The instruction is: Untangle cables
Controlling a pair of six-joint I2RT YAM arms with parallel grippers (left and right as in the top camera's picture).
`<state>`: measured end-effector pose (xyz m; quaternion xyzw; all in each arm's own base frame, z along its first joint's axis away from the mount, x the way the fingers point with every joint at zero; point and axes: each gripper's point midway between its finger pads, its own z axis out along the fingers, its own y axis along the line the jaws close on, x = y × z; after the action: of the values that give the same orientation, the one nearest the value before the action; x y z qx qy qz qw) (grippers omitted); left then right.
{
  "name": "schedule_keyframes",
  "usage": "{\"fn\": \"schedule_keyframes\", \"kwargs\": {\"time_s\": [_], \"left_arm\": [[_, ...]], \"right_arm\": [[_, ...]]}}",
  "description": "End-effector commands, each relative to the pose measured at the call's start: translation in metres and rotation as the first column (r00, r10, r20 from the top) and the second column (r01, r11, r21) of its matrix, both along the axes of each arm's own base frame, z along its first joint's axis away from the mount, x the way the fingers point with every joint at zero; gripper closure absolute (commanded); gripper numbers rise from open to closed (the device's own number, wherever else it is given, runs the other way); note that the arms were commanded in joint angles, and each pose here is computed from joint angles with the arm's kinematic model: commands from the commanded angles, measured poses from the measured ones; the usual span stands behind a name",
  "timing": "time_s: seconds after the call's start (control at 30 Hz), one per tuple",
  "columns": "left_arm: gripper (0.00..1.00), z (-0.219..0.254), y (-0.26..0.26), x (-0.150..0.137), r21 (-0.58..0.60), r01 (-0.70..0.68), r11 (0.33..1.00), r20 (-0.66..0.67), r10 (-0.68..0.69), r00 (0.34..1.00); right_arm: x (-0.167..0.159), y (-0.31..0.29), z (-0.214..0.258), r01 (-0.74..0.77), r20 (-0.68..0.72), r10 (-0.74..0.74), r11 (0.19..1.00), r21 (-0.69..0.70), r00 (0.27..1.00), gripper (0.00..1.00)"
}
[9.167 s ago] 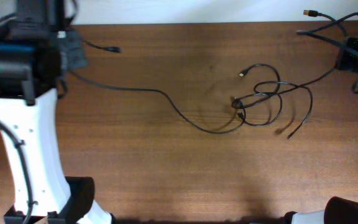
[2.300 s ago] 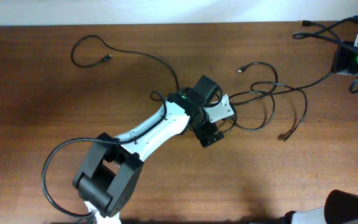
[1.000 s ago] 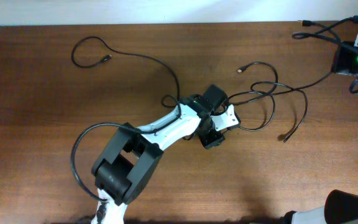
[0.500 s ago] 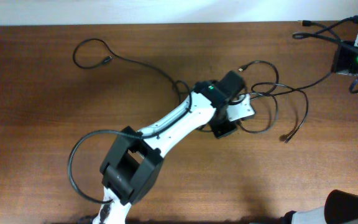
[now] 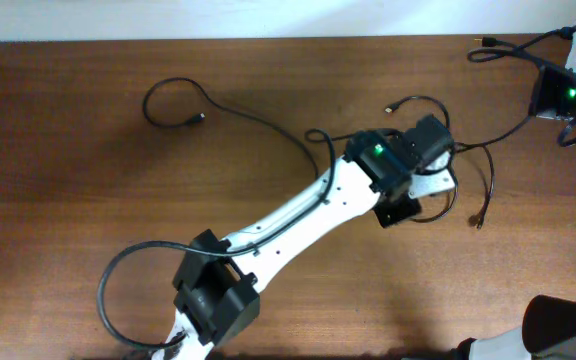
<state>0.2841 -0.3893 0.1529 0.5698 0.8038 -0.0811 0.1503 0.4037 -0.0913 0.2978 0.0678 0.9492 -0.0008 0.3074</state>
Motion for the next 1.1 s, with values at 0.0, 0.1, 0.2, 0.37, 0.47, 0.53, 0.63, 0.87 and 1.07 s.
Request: {"fn": "schedule_keyframes", "kwargs": {"time_s": [0.0,0.1,0.2,0.37,0.47,0.53,0.63,0.87,1.07], "left_arm": [[1.0,0.052,0.05,0.05,-0.06,-0.205,0.977,0.093,0.21,0.973],[1.0,0.049,0.098,0.077,-0.02,-0.32,0.947,0.071,0.32,0.945],[1.0,0.046,0.144,0.102,0.009,-0.423,0.906,0.064,0.422,0.904],[1.0,0.053,0.21,0.139,0.003,-0.568,0.823,0.106,0.565,0.818],[1.0,0.055,0.241,0.156,-0.014,-0.629,0.777,0.116,0.626,0.771],[1.0,0.056,0.267,0.167,-0.024,-0.674,0.738,0.122,0.671,0.731],[1.0,0.056,0.313,0.178,-0.028,-0.743,0.669,0.125,0.739,0.662],[1.0,0.071,0.337,0.207,-0.171,-0.803,0.57,0.116,0.821,0.558],[1.0,0.08,0.34,0.222,-0.241,-0.826,0.51,0.138,0.86,0.491]], "right_arm": [[0.001,0.002,0.006,-0.012,0.017,0.012,1.0,-0.001,1.0,0.96],[0.001,0.002,0.006,-0.012,0.016,0.012,1.0,-0.001,1.0,0.96],[0.001,0.002,0.006,-0.012,0.016,0.012,1.0,-0.001,1.0,0.96],[0.001,0.002,0.006,-0.012,0.016,0.012,1.0,-0.001,1.0,0.96],[0.001,0.002,0.006,-0.012,0.016,0.012,1.0,-0.001,1.0,0.96],[0.001,0.002,0.006,-0.012,0.015,0.012,1.0,-0.001,1.0,0.96],[0.001,0.002,0.006,-0.012,0.015,0.012,1.0,-0.001,1.0,0.96],[0.0,0.002,0.006,-0.012,0.013,0.012,1.0,0.0,1.0,0.96],[0.0,0.002,0.005,-0.012,0.009,0.012,1.0,0.001,1.0,0.96]]}}
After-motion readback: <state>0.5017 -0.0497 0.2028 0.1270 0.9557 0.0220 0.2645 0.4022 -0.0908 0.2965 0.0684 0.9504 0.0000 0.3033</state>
